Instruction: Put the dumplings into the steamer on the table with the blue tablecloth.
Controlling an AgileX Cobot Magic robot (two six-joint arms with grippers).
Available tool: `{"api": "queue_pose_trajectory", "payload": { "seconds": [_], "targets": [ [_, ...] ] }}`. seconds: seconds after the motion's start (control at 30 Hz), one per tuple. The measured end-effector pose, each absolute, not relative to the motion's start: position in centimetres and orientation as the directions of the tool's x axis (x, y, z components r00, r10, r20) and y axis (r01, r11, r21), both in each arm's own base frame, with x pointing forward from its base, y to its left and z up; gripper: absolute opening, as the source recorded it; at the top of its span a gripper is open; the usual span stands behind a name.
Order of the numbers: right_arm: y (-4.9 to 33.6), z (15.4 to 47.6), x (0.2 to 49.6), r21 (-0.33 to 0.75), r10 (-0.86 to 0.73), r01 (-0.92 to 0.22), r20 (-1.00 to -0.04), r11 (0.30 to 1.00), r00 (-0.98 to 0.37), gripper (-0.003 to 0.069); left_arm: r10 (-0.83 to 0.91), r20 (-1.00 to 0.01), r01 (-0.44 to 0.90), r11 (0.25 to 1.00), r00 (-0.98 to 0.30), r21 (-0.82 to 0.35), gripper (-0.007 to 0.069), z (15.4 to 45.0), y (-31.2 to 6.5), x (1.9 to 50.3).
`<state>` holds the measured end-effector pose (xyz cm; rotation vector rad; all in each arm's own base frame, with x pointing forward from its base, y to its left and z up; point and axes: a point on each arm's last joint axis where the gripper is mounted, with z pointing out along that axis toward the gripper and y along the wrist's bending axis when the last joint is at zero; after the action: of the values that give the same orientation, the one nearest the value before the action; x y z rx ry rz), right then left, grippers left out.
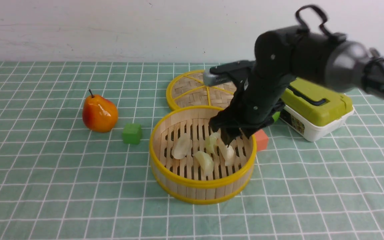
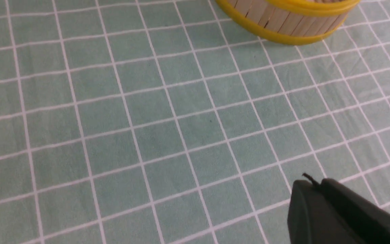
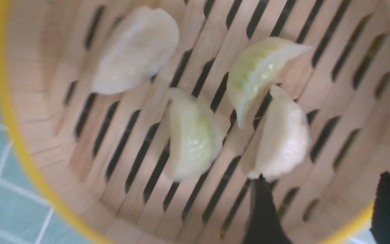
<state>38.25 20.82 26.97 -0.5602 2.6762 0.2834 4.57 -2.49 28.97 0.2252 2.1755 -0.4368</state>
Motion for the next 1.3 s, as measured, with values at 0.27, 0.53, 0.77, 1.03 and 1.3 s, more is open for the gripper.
{"api": "queue_pose_trajectory", "payload": {
  "seconds": [0.27,0.53,0.77,1.03,1.3],
  "targets": [
    [15.6,34.7,28.4,0.097,-0.28,-0.461,-0.678,0.882,-0.679,0.0055,-0.05,-0.865,0.339,0.907,-0.5,-0.249,0.003,29.4,-2.5,4.7],
    [9.5,37.3,17.0,0.076,-0.183,-0.482,-0.865,0.873,-0.467,-0.002,-0.057,-0.862,0.341,0.904,-0.503,-0.259,0.0039,29.4,-2.6,4.6],
    [6.9,37.9,12.1,0.062,-0.136,-0.489,-0.923,0.87,-0.36,-0.002,-0.057,-0.862,0.341,0.904,-0.503,-0.259,0.0046,29.4,-2.6,4.6],
    [4.4,39.0,7.3,0.055,-0.064,-0.498,-0.974,0.865,-0.217,-0.0017,-0.057,-0.862,0.341,0.904,-0.504,-0.259,0.0057,29.4,-2.6,4.6],
    [2.7,39.7,4.9,-0.002,-0.047,-0.479,-0.995,0.878,-0.082,-0.0013,-0.058,-0.862,0.341,0.903,-0.504,-0.26,0.0065,29.4,-2.6,4.6]
  ]
}}
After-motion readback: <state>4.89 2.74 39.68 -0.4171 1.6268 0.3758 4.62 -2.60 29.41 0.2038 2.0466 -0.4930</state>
